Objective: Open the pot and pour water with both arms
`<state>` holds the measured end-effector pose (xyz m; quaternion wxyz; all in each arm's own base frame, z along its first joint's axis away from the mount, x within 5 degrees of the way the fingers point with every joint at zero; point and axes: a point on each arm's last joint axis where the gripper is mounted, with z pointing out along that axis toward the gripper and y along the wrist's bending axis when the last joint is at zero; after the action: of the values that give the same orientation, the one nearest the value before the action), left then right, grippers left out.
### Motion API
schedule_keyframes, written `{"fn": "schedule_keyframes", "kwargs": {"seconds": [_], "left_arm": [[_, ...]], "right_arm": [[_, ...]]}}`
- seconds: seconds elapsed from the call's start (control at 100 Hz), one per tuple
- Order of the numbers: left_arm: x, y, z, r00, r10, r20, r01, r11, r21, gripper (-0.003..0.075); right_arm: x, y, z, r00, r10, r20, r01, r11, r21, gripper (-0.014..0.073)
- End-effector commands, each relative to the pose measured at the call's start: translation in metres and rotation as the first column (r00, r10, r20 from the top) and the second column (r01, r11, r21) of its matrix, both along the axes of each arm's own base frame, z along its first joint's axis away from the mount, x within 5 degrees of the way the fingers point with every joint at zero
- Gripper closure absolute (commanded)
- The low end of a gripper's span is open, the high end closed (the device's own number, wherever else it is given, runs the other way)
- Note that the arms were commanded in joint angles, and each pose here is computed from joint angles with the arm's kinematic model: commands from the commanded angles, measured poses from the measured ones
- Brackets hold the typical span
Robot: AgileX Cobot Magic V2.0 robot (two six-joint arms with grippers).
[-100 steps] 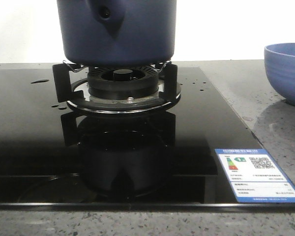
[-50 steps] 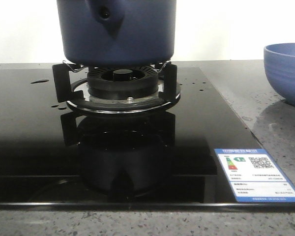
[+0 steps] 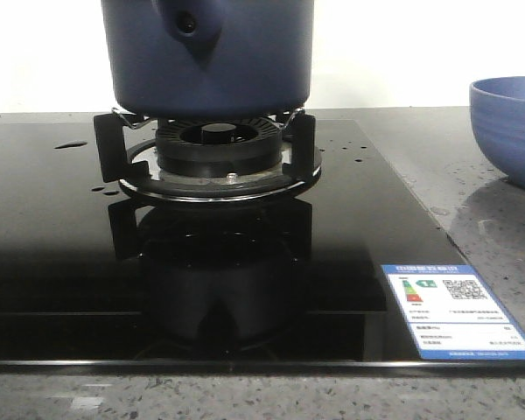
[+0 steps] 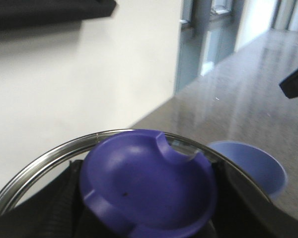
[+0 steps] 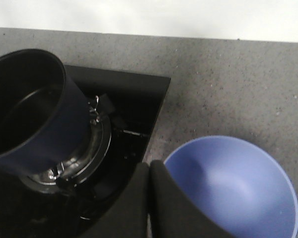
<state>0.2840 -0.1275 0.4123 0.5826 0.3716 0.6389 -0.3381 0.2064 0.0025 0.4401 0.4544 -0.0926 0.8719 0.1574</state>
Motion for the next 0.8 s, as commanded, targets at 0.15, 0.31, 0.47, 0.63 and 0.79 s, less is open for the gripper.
{"fn": "schedule_keyframes", "kwargs": {"seconds": [0.15, 0.31, 0.47, 0.63, 0.79], "left_arm": [[0.003, -0.02, 0.004, 0.998, -0.057, -0.014, 0.057, 0.997, -0.061, 0.0353], [0.011, -0.022, -0.005, 0.997, -0.061, -0.043, 0.059, 0.997, -0.055, 0.0353], [0.016, -0.024, -0.013, 0.996, -0.064, -0.058, 0.062, 0.998, -0.029, 0.0353], [0.021, -0.025, -0.019, 0.995, -0.064, -0.077, 0.061, 0.998, -0.03, 0.0353], [0.025, -0.026, -0.024, 0.993, -0.066, -0.096, 0.063, 0.997, -0.036, 0.0353]], "right_arm": [[-0.011, 0.002, 0.006, 0.996, -0.016, 0.086, 0.015, 1.0, 0.015, 0.0669], [-0.012, 0.002, 0.007, 0.996, -0.018, 0.092, 0.017, 1.0, 0.014, 0.0669], [-0.012, 0.002, 0.007, 0.995, -0.02, 0.094, 0.019, 1.0, 0.014, 0.0669], [-0.011, 0.002, 0.007, 0.995, -0.022, 0.098, 0.021, 1.0, 0.014, 0.0669], [-0.011, 0.002, 0.007, 0.995, -0.025, 0.101, 0.023, 1.0, 0.014, 0.0669]]}}
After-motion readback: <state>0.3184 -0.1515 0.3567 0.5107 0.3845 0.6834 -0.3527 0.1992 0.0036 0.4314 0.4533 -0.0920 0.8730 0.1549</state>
